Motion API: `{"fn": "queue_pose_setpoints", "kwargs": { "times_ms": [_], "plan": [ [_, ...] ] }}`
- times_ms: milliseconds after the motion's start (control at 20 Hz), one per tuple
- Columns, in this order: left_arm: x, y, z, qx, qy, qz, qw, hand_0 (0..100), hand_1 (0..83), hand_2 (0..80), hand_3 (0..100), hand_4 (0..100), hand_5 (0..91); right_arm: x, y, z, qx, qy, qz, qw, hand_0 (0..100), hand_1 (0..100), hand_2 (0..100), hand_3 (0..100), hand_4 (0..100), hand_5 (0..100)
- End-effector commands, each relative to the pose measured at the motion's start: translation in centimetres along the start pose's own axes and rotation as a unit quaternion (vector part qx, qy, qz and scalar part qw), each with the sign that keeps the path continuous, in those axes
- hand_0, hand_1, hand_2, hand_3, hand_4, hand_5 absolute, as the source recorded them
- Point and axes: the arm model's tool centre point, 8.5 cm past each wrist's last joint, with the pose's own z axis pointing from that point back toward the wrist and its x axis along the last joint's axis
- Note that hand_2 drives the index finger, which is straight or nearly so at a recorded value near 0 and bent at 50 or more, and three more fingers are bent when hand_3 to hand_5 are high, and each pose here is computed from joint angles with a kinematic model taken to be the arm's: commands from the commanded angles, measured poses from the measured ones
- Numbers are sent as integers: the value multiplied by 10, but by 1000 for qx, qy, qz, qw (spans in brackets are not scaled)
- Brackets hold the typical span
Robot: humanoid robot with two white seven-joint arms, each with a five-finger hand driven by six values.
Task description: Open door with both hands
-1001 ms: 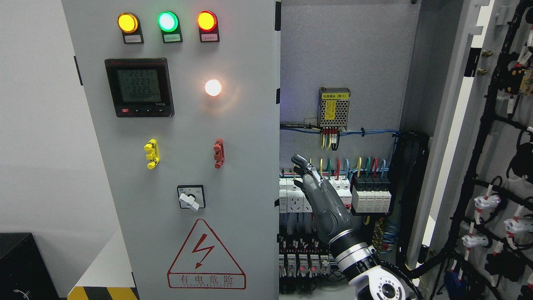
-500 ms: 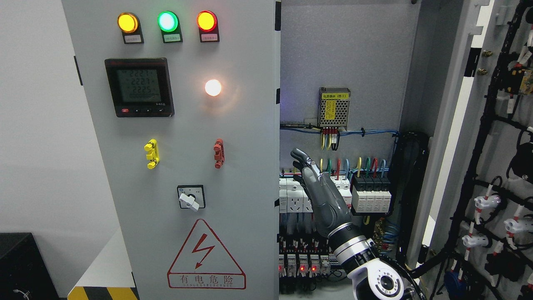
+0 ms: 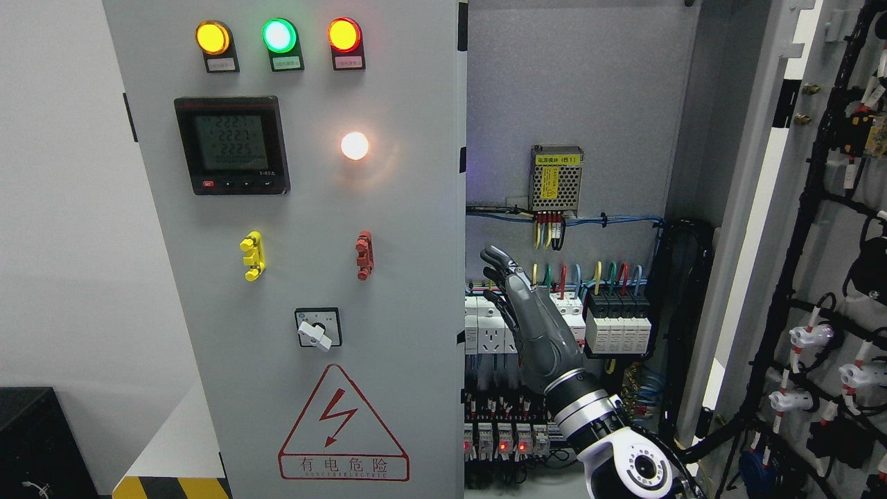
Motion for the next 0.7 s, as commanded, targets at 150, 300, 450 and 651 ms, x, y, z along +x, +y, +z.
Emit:
{"fn": "queue_pose_setpoints", "kwargs": {
  "times_ms": [150, 300, 450, 651],
  "plan": [
    [0, -3, -1, 0, -6, 7, 1000, 120, 556, 0, 0, 0, 0, -2, -4, -8, 17, 14, -4, 1000, 72, 137, 0, 0, 0, 0],
    [0, -3, -1, 0, -6, 7, 1000, 120, 556, 0, 0, 0, 0, -4, -5, -8, 18, 22, -5, 1000, 72, 137, 0, 0, 0, 0],
    [0, -3, -1, 0, -6, 7, 1000, 120, 556, 0, 0, 0, 0, -3, -4, -8, 22, 21, -32, 999, 72, 137, 0, 0, 0, 0],
    [0, -3, -1, 0, -6, 7, 1000, 120, 556, 0, 0, 0, 0, -3, -4, -9, 26, 28, -40, 998, 72, 137, 0, 0, 0, 0]
  ]
}}
